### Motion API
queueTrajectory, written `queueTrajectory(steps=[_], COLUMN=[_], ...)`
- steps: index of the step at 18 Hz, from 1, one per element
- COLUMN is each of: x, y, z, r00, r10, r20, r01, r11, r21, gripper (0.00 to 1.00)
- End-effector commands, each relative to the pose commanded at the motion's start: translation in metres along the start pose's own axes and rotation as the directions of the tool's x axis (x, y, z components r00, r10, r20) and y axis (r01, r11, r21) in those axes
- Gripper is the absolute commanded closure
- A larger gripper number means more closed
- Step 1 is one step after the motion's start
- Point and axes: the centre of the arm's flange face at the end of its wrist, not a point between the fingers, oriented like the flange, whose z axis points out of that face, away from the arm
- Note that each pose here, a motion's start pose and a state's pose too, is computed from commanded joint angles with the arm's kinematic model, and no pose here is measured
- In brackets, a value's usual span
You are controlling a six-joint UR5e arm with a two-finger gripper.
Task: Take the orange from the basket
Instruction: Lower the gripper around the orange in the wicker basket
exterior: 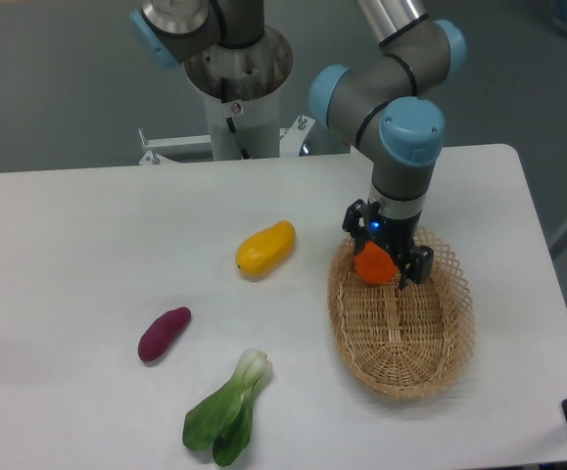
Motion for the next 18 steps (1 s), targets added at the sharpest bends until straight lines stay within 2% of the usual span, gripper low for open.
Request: queueTrajectory(steps=[4,18], x=[0.008,0.008], y=[0.004,0.022], z=[0.006,0.020], r00=[0.997,0.989], r10=[-0.079,-0.145], r20=[-0.017,-0.013], r01=[0.078,0.144], r11=[0.997,0.989], r21=[-0.006,-0.042], gripper=[0.00,0.00])
